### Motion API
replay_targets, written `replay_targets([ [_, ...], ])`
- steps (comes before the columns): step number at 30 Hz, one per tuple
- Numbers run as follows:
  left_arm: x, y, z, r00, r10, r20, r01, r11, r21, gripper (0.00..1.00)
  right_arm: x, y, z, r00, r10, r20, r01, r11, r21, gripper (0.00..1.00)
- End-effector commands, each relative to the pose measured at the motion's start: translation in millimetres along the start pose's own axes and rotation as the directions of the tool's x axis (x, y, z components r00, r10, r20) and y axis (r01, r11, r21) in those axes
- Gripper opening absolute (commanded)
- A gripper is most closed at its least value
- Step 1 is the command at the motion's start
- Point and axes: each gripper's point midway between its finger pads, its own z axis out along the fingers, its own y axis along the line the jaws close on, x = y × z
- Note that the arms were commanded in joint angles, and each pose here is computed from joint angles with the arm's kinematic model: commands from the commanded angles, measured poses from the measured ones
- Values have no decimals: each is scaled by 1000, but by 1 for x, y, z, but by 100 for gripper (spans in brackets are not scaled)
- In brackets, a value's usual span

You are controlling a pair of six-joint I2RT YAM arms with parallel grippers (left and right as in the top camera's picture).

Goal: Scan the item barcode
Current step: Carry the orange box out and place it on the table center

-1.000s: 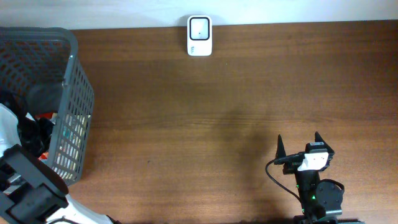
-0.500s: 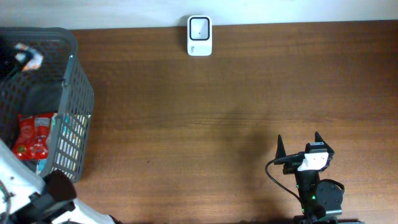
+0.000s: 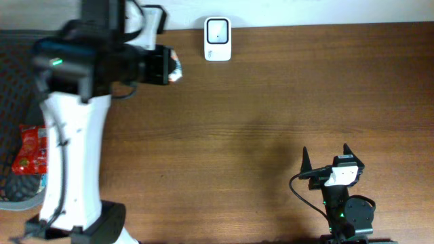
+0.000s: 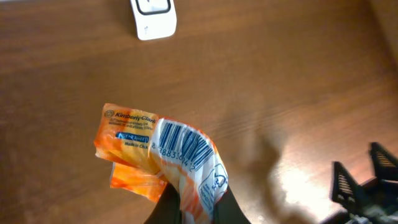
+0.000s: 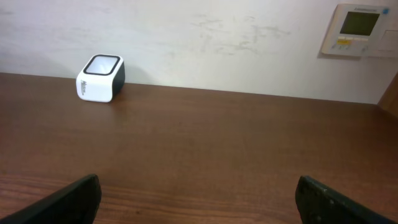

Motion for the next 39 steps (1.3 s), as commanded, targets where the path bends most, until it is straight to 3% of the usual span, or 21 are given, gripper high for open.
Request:
replay_targets([
  [1, 3, -3, 75, 995, 67, -80, -70, 997, -40, 0, 3, 0, 0, 1000, -3, -5, 3, 1000, 0, 98],
  [5, 5, -26, 176, 984, 141, -107, -141, 990, 9, 0, 3, 0, 0, 1000, -3, -5, 3, 1000, 0, 98],
  [9, 32, -20, 272, 955, 219, -203, -243, 965, -102, 0, 3, 0, 0, 1000, -3, -5, 3, 1000, 0, 98],
  [14, 58, -42, 328, 927, 294, -234, -315, 947, -58, 6, 3, 0, 0, 1000, -3, -5, 3, 1000, 0, 98],
  [15, 53, -47, 331, 930, 302, -210, -319, 946, -54, 21, 3, 0, 0, 1000, -3, -5, 3, 1000, 0, 98],
  [16, 49, -50, 332, 933, 307, -187, -322, 945, -52, 61, 3, 0, 0, 1000, -3, -5, 3, 1000, 0, 98],
  [18, 47, -52, 332, 934, 311, -177, -324, 945, -50, 99, 3, 0, 0, 1000, -3, -5, 3, 1000, 0, 98],
  [20, 44, -54, 328, 935, 311, -172, -324, 945, -50, 99, 3, 0, 0, 1000, -3, -5, 3, 1000, 0, 98],
  [22, 31, -59, 310, 939, 314, -138, -323, 945, -50, 99, 3, 0, 0, 1000, -3, -5, 3, 1000, 0, 98],
  [25, -10, -71, 237, 949, 314, -19, -315, 948, -57, 99, 3, 0, 0, 1000, -3, -5, 3, 1000, 0, 98],
  [26, -30, -70, 193, 951, 305, 54, -301, 951, -69, 99, 3, 0, 0, 1000, -3, -5, 3, 1000, 0, 98],
  [29, -64, -28, 78, 949, 236, 211, -210, 967, -142, 99, 3, 0, 0, 1000, -3, -5, 3, 1000, 0, 98],
  [30, -69, 8, 34, 948, 186, 256, -138, 971, -195, 99, 3, 0, 0, 1000, -3, -5, 3, 1000, 0, 98],
  [34, -47, 120, -71, 930, -46, 364, 179, 923, -342, 99, 3, 0, 0, 1000, -3, -5, 3, 1000, 0, 98],
  [39, 28, 241, -143, 838, -347, 420, 529, 703, -475, 99, 3, 0, 0, 1000, -3, -5, 3, 1000, 0, 98],
])
